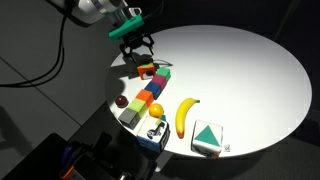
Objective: Remove the block with a number image on top from the stack and put it on the table on the left side of the green block
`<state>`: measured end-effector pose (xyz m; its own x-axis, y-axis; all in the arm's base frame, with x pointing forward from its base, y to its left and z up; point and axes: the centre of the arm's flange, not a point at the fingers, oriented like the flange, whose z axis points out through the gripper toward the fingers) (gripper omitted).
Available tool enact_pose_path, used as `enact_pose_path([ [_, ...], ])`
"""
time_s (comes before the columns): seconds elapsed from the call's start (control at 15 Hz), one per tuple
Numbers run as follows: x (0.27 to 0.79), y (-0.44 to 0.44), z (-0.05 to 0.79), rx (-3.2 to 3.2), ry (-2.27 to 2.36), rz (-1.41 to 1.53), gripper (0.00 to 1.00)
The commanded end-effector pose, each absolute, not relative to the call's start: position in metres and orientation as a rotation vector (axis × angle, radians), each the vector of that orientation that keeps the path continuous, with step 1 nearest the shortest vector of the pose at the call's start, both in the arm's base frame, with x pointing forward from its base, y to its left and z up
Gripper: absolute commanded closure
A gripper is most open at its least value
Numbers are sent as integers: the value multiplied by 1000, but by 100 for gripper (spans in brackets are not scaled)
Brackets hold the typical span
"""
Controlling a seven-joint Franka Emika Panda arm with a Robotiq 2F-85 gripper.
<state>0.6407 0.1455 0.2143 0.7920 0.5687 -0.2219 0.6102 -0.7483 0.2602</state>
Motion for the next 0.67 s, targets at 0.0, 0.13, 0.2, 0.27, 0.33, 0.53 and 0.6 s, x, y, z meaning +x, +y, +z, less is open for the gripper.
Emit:
enact_pose_path([
  [0.0,625,127,231,2733,823,-187,0],
  [0.13,619,117,237,2764,786,-190,0],
  [0.2,616,114,239,2777,771,-194,0],
  [0.27,612,109,242,2787,752,-195,0],
  [0.33,609,106,245,2796,736,-195,0],
  [0.53,595,94,253,2834,668,-209,0],
  [0.6,590,90,254,2844,648,-217,0],
])
